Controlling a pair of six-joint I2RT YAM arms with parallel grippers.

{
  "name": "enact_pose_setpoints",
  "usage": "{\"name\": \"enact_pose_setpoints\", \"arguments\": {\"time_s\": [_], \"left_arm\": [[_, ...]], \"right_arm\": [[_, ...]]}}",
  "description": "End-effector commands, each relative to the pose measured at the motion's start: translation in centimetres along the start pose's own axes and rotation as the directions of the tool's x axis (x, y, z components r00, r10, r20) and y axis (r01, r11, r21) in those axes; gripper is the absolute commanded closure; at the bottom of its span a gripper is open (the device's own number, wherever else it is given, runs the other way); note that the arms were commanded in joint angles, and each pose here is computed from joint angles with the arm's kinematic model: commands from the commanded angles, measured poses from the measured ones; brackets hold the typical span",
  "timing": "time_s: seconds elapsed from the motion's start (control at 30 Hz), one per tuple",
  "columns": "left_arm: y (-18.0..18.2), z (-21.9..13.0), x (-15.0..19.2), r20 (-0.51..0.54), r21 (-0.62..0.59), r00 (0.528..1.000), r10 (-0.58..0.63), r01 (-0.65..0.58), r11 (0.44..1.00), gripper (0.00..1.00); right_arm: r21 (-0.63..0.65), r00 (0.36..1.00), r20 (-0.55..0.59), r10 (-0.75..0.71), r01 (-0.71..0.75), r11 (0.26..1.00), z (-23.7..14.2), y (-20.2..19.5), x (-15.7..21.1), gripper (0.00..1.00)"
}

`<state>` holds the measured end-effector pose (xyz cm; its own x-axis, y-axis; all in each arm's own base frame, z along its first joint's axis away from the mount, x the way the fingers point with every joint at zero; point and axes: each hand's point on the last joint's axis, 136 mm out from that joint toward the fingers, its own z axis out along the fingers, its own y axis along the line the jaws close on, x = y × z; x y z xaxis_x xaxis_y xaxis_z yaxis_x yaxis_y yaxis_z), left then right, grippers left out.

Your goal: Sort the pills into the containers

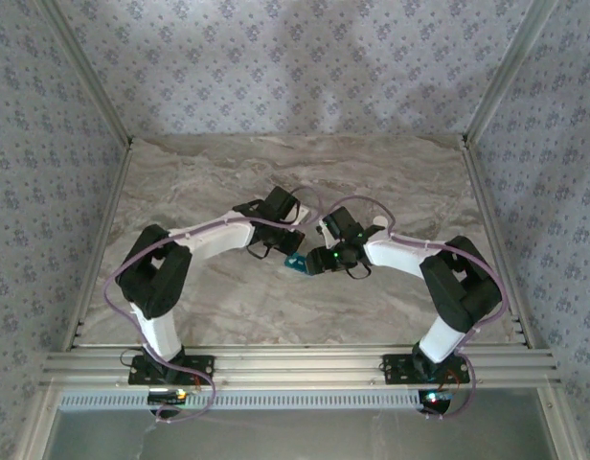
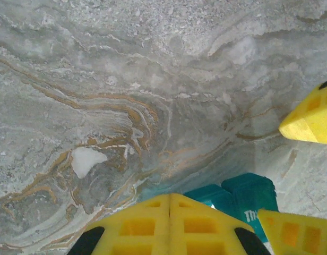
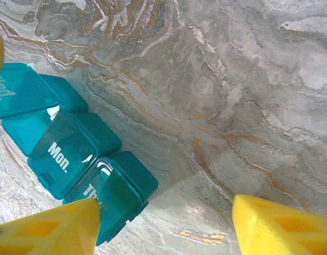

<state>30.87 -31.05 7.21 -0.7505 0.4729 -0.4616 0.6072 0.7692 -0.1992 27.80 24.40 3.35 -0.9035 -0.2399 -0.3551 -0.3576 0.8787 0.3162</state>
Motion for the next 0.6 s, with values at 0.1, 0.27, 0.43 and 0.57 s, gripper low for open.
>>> {"name": "enact_pose_setpoints", "arguments": {"time_s": [0.1, 0.27, 0.43, 0.57], "left_arm": [[-0.7, -1.2, 1.1, -0.016, 0.017, 1.000, -0.012, 0.013, 1.000, 1.00], [-0.7, -1.1, 2.1, -0.050, 0.014, 0.999, -0.014, 0.015, 1.000, 1.00], [-0.6, -0.5, 3.1, -0.085, 0.008, 0.996, -0.016, 0.017, 1.000, 1.00], [-0.6, -0.2, 3.7, -0.108, 0.006, 0.994, -0.017, 0.017, 1.000, 1.00]], "right_arm": [[0.031, 0.999, -0.016, 0.035, -0.034, 0.999, 0.2, -1.0, 0.7, 0.32], [0.033, 0.999, -0.016, 0.036, -0.036, 0.999, 0.3, -1.1, 0.7, 0.33], [0.035, 0.999, -0.017, 0.040, -0.039, 0.999, 0.4, -1.2, 0.8, 0.33], [0.036, 0.999, -0.019, 0.041, -0.041, 0.999, 0.5, -1.3, 0.9, 0.33]]}}
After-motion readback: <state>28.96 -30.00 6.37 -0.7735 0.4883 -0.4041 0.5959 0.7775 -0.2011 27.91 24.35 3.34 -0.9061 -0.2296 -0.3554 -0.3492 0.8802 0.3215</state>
